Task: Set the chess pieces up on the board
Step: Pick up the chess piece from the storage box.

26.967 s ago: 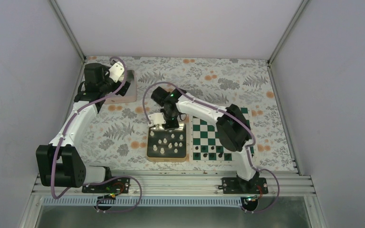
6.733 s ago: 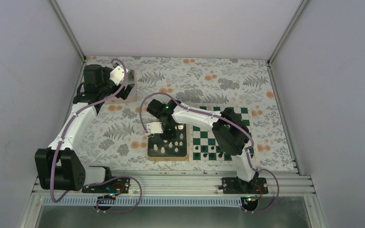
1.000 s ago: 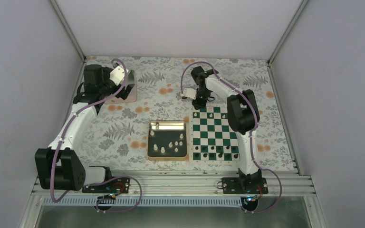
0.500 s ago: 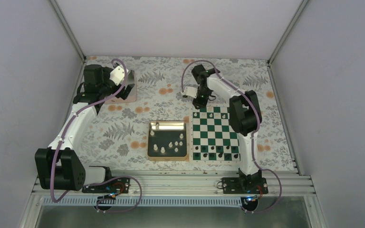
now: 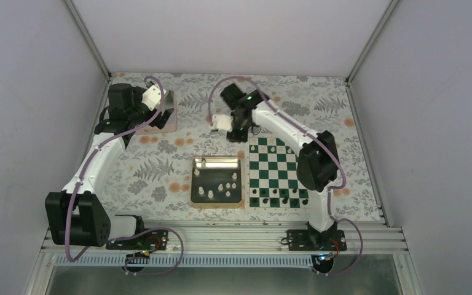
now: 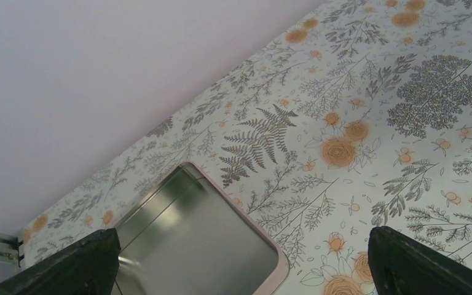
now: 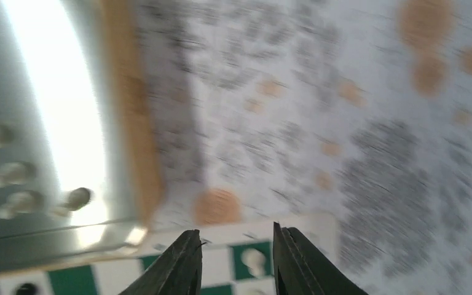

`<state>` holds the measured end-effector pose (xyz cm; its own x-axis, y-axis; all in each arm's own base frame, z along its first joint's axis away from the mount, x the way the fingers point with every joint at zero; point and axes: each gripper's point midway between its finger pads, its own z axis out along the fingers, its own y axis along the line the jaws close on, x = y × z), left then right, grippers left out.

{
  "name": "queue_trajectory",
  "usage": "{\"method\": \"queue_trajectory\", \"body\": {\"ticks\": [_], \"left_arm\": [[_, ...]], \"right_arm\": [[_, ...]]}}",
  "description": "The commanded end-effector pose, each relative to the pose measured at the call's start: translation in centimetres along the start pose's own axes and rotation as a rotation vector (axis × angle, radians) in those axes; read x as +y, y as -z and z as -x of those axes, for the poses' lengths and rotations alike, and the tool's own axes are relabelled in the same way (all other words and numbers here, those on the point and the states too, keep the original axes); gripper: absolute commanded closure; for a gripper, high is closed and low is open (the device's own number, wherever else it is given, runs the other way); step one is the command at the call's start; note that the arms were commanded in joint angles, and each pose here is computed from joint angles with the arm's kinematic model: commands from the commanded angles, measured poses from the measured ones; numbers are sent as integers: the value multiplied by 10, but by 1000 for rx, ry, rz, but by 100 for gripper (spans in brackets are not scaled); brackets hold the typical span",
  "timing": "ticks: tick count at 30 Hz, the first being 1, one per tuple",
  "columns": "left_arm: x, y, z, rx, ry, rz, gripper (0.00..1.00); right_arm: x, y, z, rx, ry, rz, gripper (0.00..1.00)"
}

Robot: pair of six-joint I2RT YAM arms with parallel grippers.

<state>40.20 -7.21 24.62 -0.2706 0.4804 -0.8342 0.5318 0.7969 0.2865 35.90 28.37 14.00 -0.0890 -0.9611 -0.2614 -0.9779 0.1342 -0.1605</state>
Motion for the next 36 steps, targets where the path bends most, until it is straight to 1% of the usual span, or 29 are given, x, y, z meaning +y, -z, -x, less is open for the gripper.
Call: {"method": "queue_trajectory", "body": {"ticks": [1,5,8,15,26,31,36], "left_arm": [[1,4,5,-14,-13,3,0],[1,5,6,-16,-13,2,0],[1,7,7,-22,-14,3,0],[0,7,8,-22,-14,-3,0],[-1,7,8,-24,-13,-10,0],[-1,6,8,-24,-12,-12,0],[-2,6,7,-23,-13,-14,0]], "right_arm": [[74,-11,20,19,101,127,67],[102,-27,17,64,127,167,69],[107,-37,4,120,113,171,69],[121,-46,-17,197,78,197,69],[130,-59,-28,238,64,225,68],[129,-67,-32,248,63,214,66],[130,-73,-29,234,59,218,65]]}}
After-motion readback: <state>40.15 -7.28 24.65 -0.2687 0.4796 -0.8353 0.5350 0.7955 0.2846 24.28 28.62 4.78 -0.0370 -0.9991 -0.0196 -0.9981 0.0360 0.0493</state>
